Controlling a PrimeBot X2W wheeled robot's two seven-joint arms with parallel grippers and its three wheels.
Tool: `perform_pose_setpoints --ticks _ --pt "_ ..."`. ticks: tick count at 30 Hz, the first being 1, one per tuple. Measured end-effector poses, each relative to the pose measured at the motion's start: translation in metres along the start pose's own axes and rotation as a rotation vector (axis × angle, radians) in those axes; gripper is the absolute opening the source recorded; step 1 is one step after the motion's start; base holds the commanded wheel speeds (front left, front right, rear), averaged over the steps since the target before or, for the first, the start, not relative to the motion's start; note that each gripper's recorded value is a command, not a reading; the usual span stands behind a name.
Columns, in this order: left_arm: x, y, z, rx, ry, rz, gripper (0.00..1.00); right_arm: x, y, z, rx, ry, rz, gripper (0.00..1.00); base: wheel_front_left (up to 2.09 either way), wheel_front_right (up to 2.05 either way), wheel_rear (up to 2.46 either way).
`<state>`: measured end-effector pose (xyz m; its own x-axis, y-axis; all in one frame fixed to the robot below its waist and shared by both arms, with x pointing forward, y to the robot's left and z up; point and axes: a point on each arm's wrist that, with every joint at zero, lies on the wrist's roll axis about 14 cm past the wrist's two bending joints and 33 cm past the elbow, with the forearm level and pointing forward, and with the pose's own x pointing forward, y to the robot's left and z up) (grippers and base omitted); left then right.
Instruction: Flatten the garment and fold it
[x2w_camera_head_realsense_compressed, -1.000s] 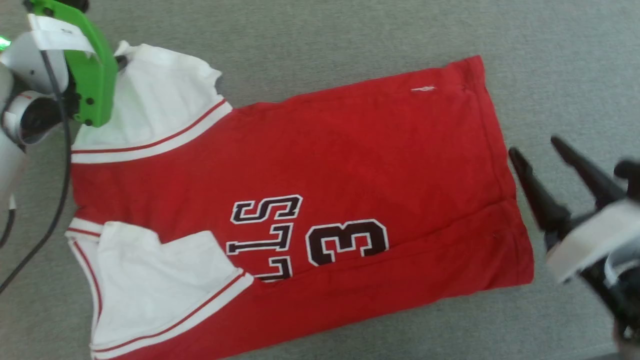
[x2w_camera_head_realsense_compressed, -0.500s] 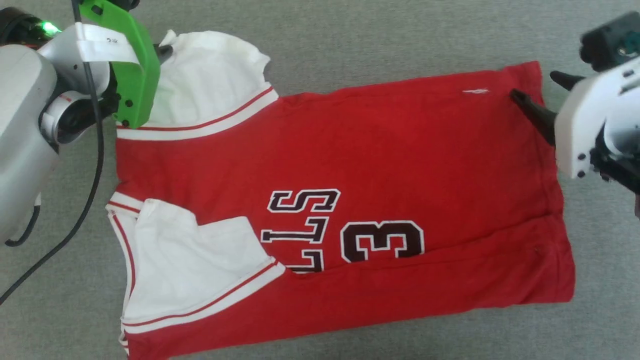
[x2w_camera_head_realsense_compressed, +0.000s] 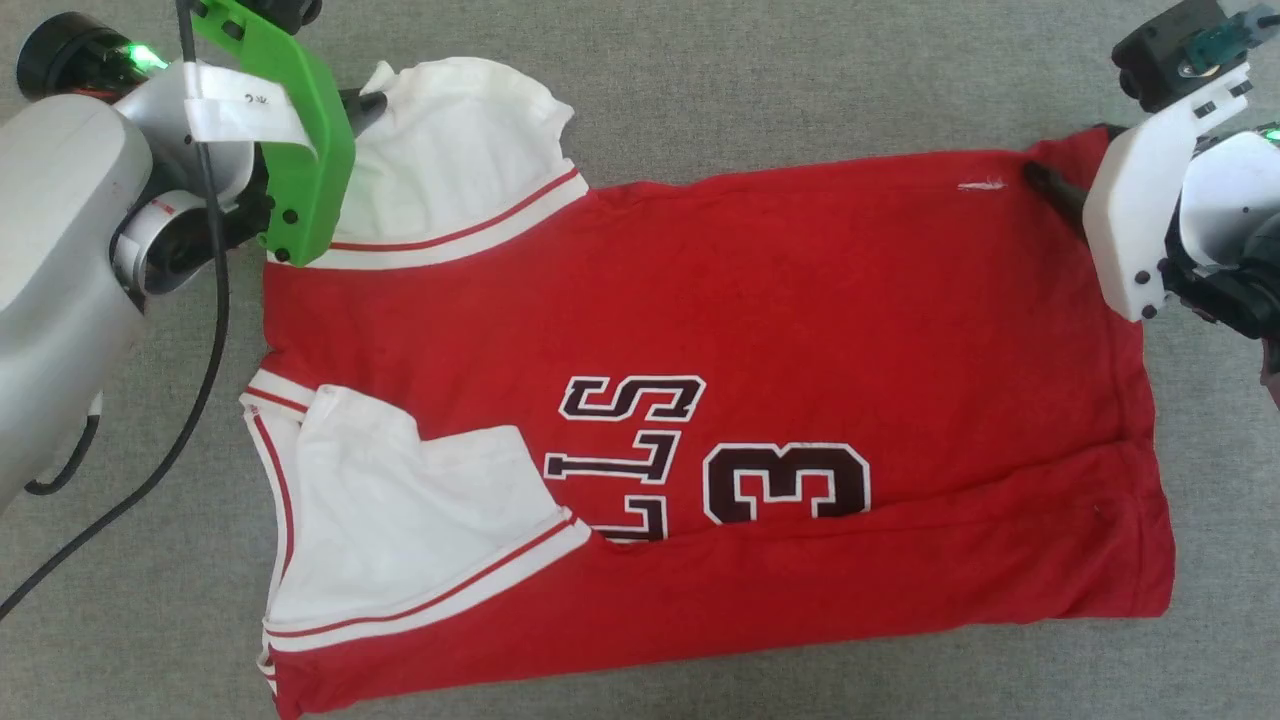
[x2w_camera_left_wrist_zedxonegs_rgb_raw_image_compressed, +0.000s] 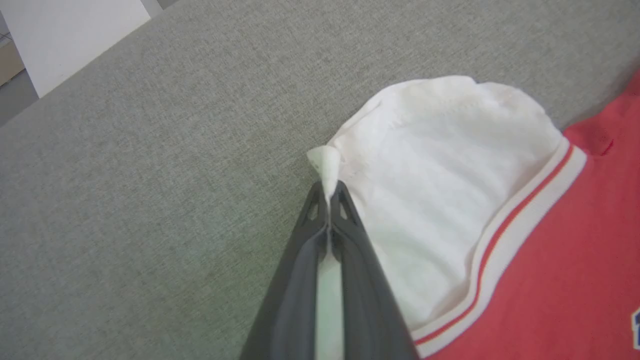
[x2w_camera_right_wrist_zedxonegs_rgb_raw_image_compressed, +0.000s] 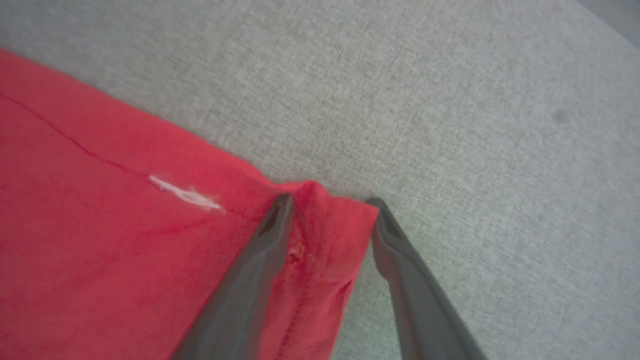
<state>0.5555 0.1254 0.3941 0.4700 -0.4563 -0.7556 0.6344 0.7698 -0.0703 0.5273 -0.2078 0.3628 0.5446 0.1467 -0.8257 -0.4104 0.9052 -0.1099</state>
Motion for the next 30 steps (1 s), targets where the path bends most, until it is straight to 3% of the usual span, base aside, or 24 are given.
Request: perform_pose_setpoints --ticks 13,23,30 --pt "-0.028 -0.002 0.023 -0.057 -0.154 0.03 0.0 -0.02 0.004 -0.004 0.1 -0.11 0.023 0.0 0.0 0.0 0.0" --pt "-0.086 -0.028 0.022 -0.1 -0.285 0.053 0.0 -0.074 0.011 -0.017 0.182 -0.233 0.041 0.0 0.0 0.0 0.0" --pt "-0.133 -0.057 0.004 -0.132 -0.342 0.065 0.0 -0.112 0.023 -0.009 0.172 -0.353 0.06 0.0 0.0 0.0 0.0"
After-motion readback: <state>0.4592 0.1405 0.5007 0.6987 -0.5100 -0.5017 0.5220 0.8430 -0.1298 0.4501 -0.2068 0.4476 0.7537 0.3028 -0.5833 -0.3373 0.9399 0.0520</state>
